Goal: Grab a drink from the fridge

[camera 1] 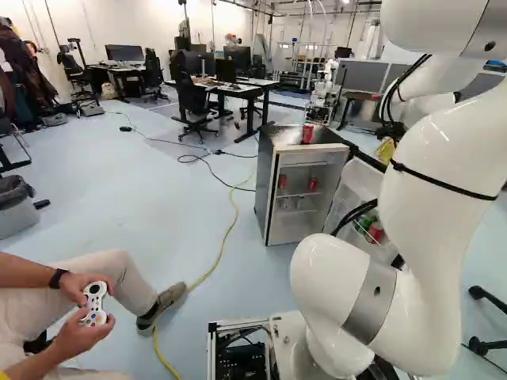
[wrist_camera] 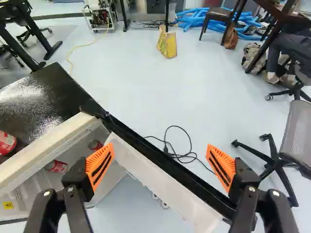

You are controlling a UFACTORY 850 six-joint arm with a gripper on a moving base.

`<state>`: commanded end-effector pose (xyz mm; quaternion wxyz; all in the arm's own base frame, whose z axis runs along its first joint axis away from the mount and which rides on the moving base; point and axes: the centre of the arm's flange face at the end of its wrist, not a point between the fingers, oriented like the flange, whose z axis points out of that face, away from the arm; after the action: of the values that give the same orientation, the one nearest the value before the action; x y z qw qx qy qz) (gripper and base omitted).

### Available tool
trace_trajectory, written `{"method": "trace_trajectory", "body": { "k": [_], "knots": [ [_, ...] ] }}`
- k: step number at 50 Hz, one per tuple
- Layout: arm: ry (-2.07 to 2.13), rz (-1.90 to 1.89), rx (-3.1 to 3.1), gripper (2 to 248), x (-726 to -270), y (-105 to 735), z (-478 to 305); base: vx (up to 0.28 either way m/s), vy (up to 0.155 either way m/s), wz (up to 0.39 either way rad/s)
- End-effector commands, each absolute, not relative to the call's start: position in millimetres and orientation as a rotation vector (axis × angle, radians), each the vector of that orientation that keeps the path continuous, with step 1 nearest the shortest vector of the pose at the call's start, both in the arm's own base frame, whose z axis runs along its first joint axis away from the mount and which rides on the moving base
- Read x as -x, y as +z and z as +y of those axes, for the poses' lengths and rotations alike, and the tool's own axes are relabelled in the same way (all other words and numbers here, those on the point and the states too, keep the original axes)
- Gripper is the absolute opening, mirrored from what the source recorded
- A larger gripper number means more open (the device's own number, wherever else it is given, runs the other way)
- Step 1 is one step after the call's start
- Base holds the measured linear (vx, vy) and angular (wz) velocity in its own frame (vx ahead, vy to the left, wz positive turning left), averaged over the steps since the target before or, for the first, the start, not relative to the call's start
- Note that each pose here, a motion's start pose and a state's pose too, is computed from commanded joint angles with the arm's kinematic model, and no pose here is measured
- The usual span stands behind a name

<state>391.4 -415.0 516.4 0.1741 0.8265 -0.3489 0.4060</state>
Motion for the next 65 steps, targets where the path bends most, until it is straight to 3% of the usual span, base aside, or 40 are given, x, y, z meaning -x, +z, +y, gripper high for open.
{"method": "trace_trajectory", "body": {
  "k": [65],
  "knots": [
    [0.848,-1.498,-2.400,247,-371,546,-499,0.000,0.000,0.000]
  ]
}}
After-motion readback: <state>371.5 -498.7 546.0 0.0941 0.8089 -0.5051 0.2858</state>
